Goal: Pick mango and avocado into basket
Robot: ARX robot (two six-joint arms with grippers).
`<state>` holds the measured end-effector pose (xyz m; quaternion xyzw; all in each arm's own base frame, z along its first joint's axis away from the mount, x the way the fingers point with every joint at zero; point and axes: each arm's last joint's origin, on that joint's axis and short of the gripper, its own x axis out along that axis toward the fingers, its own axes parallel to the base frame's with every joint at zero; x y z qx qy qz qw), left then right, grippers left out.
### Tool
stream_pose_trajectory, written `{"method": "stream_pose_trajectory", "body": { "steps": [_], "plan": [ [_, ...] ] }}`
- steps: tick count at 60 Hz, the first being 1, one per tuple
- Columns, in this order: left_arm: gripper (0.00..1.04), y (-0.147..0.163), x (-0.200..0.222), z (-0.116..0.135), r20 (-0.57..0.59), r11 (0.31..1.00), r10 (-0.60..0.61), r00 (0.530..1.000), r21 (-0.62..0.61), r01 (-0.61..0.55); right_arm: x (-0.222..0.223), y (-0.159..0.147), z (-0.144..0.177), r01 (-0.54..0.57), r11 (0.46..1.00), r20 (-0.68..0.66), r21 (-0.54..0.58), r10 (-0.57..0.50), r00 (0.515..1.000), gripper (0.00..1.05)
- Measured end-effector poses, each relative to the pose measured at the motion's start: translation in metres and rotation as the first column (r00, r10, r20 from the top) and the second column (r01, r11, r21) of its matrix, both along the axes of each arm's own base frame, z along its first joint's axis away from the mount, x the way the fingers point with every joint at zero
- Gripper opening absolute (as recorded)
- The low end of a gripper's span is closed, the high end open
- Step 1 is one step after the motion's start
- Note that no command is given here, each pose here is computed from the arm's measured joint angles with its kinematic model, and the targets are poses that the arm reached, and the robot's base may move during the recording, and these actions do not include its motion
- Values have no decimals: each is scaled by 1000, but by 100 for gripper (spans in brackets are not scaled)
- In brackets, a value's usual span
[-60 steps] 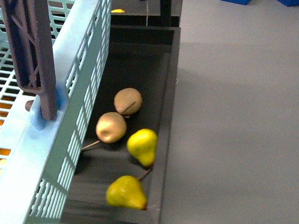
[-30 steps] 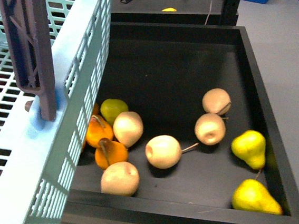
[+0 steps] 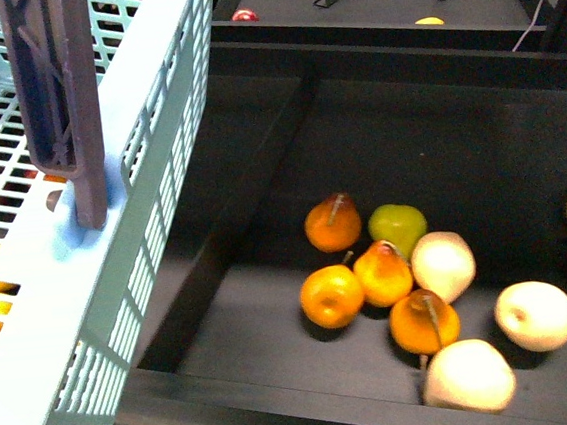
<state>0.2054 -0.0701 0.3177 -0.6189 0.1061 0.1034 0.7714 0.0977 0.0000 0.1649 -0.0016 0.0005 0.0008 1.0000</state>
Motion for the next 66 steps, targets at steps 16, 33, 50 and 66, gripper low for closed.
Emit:
{"method": "stream_pose_trajectory", "body": {
  "steps": [16, 33, 50, 66],
  "plan": [
    [5, 0, 0, -1, -2, 1000, 1, 1000, 1, -1, 0, 0, 0, -3, 1000, 1, 0, 3, 1000, 97],
    [5, 0, 0, -1, -3, 1000, 0, 1000, 1, 0, 0, 0, 0, -1, 1000, 0, 0, 1, 1000, 97],
    [5, 0, 0, -1, -2, 1000, 0, 1000, 0, 0, 0, 0, 0, 0, 1000, 0, 0, 0, 1000, 97],
    [5, 0, 0, -1, -1, 1000, 5, 1000, 3, -5, 0, 0, 0, -2, 1000, -1, 0, 2, 1000, 97]
  ]
}}
